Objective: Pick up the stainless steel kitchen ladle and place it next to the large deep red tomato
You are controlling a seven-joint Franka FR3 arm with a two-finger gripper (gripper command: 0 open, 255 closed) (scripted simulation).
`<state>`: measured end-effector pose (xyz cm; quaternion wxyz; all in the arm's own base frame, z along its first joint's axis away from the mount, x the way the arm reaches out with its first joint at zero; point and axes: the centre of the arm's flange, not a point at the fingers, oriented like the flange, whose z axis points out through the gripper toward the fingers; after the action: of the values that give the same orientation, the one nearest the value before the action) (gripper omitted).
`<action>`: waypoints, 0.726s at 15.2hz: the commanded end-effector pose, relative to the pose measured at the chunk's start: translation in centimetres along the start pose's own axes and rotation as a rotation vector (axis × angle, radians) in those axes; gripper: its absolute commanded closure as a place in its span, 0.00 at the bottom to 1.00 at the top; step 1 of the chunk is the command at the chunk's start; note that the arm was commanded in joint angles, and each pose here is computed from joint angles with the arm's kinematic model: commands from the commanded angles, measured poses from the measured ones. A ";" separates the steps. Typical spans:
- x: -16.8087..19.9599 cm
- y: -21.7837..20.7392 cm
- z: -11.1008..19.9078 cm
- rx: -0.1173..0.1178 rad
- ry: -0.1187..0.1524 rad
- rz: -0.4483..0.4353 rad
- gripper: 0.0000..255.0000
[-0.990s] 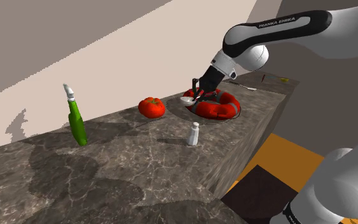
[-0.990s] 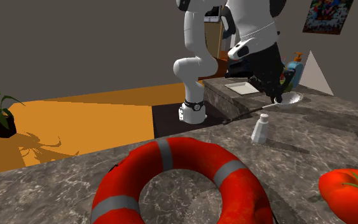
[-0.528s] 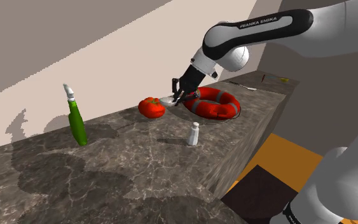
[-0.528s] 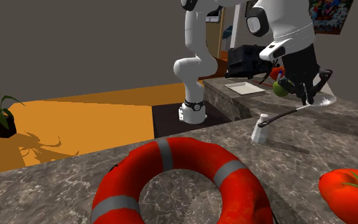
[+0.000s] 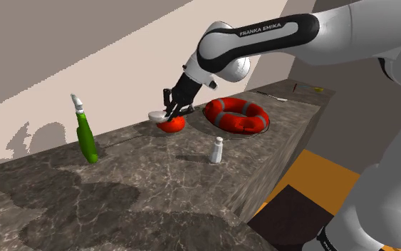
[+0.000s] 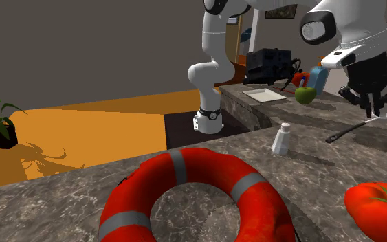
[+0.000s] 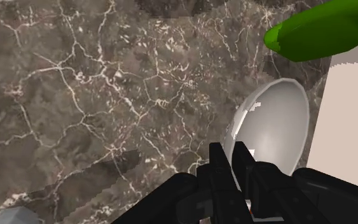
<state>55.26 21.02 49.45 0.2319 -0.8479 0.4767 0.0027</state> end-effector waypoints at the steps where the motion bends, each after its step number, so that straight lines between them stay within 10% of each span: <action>1: -0.3 -0.3 1.0 0.001 0.000 0.002 1.00; 11: 0.9 1.7 5.7 0.001 0.000 0.002 1.00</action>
<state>55.57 21.73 44.07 0.2321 -0.8474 0.4775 0.0028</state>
